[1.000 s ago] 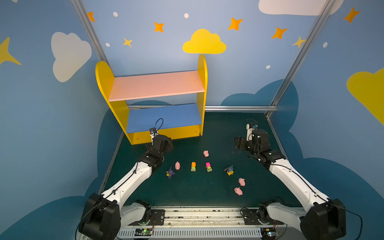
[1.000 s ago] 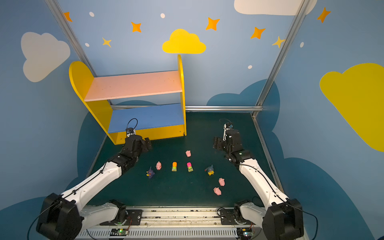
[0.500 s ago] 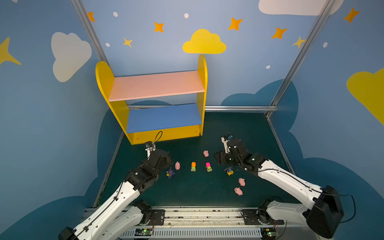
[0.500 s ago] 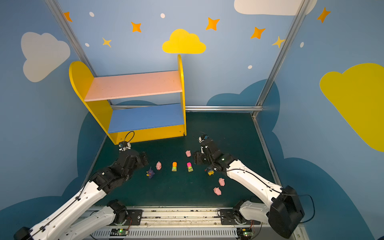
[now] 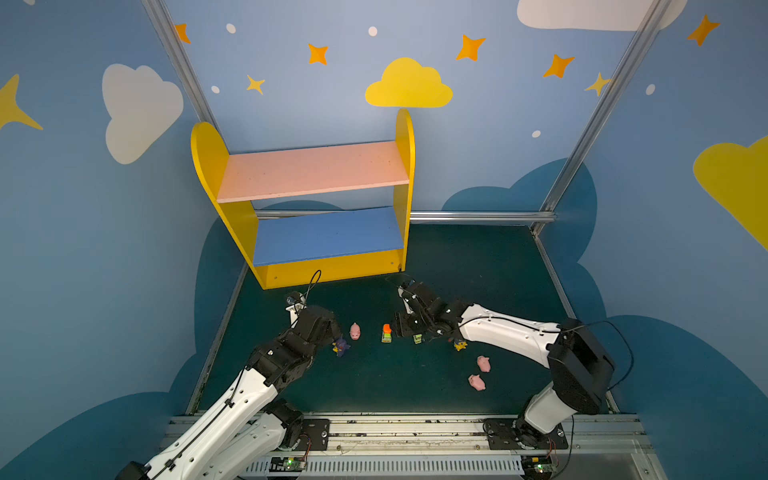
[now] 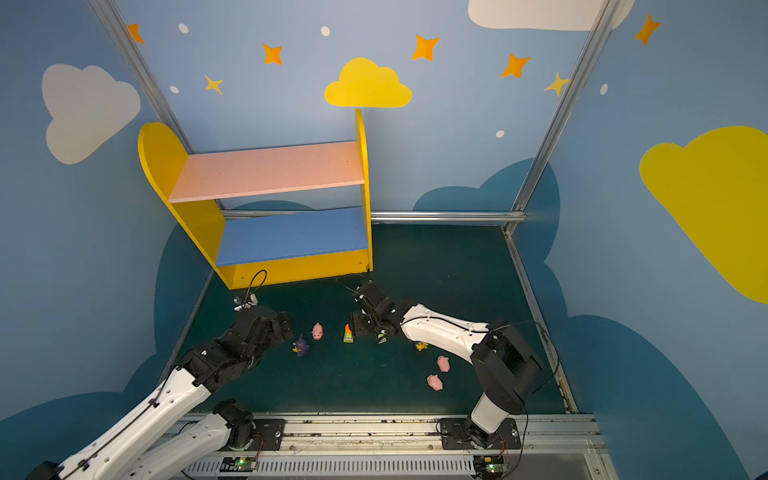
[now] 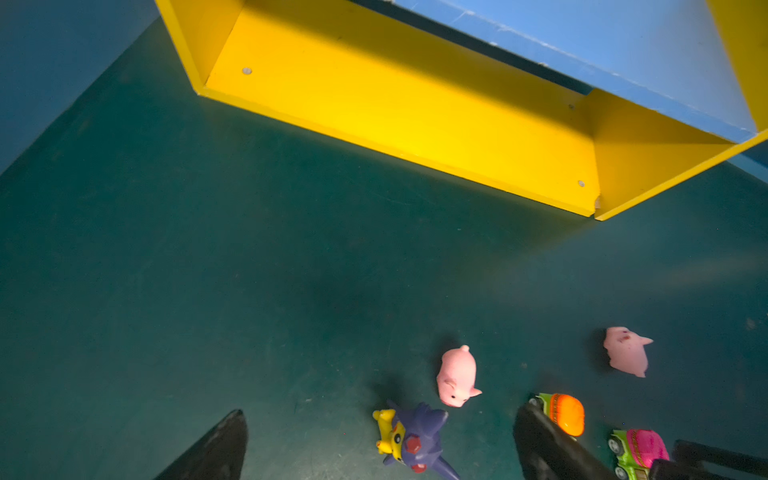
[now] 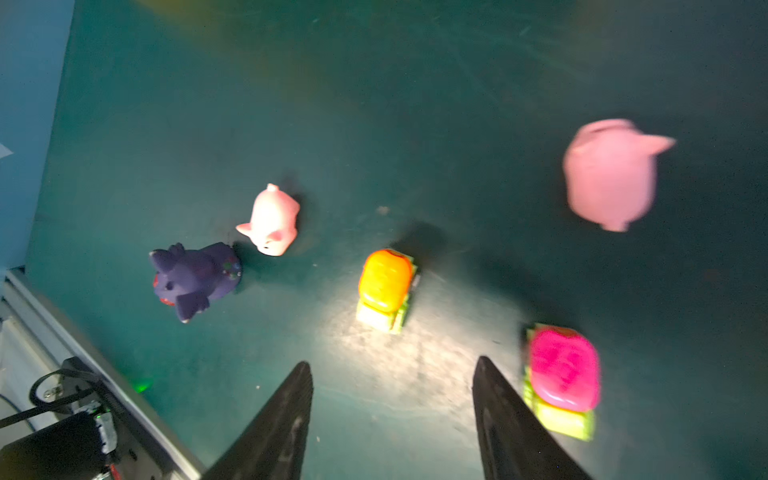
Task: Place and organize the plastic toys onto the shelf
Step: 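Grasp the orange-topped toy car with the right gripper while the left arm advances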
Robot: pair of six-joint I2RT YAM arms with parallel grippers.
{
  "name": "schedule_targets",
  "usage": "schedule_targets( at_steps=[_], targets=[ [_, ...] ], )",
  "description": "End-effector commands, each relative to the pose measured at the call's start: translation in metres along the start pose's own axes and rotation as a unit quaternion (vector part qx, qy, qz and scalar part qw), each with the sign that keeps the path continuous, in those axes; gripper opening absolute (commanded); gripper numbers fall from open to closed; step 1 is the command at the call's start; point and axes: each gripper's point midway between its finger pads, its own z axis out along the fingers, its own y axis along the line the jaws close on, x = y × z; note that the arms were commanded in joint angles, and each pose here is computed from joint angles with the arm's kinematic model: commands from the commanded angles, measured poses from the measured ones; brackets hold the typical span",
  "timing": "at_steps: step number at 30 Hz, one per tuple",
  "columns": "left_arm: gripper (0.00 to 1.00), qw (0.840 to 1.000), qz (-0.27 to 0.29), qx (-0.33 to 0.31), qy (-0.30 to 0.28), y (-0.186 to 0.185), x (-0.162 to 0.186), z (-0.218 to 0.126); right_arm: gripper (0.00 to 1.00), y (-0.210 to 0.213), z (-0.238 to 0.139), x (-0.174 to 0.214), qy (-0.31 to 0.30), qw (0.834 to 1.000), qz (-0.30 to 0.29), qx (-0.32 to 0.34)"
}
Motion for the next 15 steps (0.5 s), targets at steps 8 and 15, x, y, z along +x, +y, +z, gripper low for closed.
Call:
schedule_targets(
  at_steps=[8,15],
  targets=[
    [1.0,0.998,-0.055,0.003,0.014,0.019,0.009,0.005,0.55,0.02,0.033,0.01,0.042,0.999,0.009,0.001],
    [1.0,0.998,-0.069,0.006,0.012,0.023,0.009,0.007,0.5,0.011,0.047,0.018,0.056,0.998,0.017,0.039]
  ],
)
